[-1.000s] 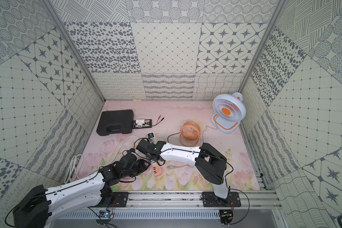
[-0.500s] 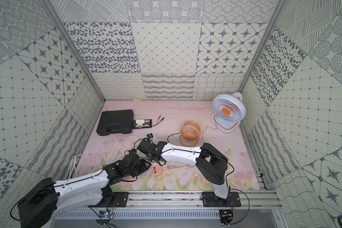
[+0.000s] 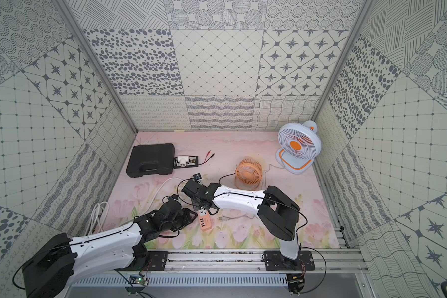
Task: Plug the desk fan into the power strip
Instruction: Insert the plug into the socket.
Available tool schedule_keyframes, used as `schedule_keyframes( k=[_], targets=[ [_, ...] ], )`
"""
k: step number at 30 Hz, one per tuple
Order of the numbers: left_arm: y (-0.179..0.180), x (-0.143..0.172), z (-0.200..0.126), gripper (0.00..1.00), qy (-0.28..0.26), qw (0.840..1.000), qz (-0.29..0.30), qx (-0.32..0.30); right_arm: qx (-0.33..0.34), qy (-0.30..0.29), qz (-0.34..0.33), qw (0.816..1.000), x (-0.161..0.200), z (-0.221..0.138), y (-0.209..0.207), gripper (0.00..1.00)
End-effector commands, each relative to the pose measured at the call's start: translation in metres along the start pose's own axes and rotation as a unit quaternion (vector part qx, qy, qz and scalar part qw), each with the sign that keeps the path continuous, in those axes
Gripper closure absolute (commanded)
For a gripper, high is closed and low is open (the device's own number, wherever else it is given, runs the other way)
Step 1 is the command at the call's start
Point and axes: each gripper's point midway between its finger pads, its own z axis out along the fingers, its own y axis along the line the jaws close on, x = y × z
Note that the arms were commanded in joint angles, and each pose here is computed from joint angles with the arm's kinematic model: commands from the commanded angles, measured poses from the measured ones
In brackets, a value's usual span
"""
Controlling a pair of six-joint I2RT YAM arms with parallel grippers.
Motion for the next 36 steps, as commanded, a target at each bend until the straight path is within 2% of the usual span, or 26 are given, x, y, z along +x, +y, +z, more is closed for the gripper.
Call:
schedule_keyframes(
  k=[1,19,29,36],
  targets=[
    [-0.039,-0.008,-0.007,0.61,-0.009,0.997,0.004,0.078,0.005,0.215,-0.017,0.976,0.127,0.06,-0.017,1.0],
    [-0.038,-0.006,0.007,0.68,0.011,0.999,0.021,0.048,0.001,0.201,-0.002,0.98,0.118,0.054,-0.013,1.0],
    [-0.008,0.001,0.013,0.73,0.016,1.0,0.006,0.006,0.009,0.207,0.0,0.978,0.124,0.059,-0.014,1.0],
    [0.0,0.001,0.01,0.77,0.011,1.0,0.003,-0.008,0.012,0.208,0.0,0.978,0.126,0.061,-0.014,1.0]
  ],
)
